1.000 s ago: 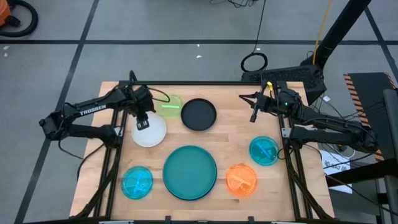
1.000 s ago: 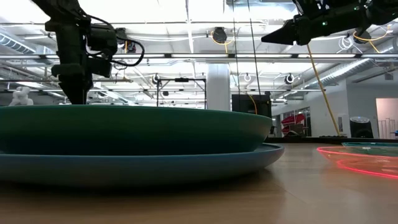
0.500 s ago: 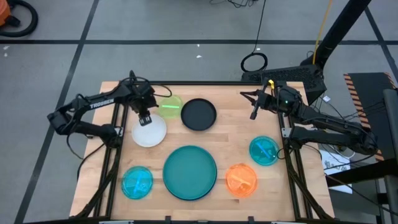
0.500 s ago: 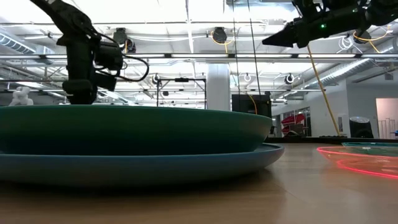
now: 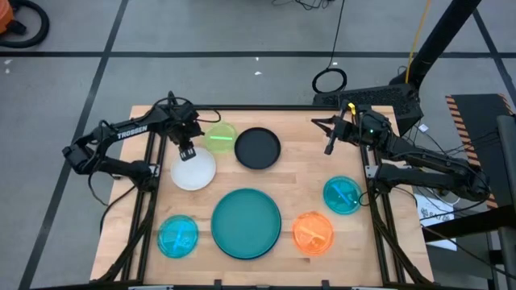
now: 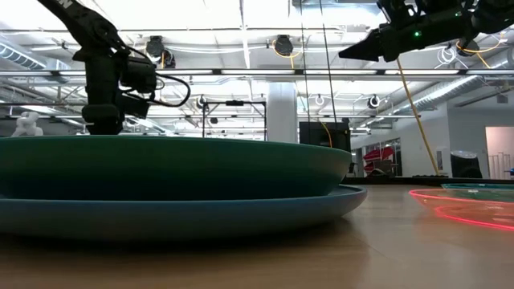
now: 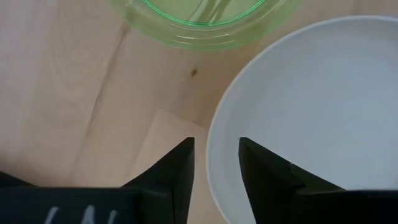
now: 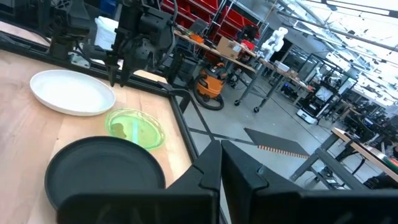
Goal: Stack plastic plates
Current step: Stack the white plate on top of the dark blue plate
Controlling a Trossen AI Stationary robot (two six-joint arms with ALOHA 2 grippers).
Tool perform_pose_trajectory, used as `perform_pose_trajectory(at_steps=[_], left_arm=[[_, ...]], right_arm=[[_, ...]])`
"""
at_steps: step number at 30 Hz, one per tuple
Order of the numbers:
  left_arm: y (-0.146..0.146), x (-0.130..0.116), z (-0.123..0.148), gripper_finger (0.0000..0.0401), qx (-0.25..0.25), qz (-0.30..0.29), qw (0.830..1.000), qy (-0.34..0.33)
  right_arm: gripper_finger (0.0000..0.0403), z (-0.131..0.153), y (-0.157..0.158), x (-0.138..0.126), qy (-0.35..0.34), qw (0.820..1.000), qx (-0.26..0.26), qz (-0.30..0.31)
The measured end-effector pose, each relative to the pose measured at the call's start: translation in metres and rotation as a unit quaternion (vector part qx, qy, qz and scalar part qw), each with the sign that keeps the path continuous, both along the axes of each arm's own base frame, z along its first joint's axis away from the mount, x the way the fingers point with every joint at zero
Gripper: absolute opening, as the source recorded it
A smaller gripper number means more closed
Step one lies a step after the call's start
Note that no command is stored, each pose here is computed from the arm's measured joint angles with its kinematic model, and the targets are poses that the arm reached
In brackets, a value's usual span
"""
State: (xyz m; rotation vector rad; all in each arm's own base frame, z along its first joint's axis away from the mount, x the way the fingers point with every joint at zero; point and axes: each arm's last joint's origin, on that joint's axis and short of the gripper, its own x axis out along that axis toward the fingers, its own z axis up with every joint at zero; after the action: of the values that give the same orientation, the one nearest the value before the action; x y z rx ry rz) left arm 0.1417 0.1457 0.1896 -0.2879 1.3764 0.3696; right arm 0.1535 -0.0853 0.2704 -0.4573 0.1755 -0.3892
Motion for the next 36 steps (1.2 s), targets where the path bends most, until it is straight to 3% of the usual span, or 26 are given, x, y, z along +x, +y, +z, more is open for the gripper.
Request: perform_pose_trajectory(at_steps=[10,36], left_arm=[[-0.0002,0.0,0.0,0.0218,-0.001,0.007,1.0,0.0],[0.001,0.001,0.0001,0.022,0.004,0.005,1.0,-0.005]], right_arm=[[0.0004,0.0,0.0,0.0,0.0,1.0,0.001,-0.001],[0.0004,0.0,-0.0001,0.0,0.0,1.0,-0.001,-0.001]])
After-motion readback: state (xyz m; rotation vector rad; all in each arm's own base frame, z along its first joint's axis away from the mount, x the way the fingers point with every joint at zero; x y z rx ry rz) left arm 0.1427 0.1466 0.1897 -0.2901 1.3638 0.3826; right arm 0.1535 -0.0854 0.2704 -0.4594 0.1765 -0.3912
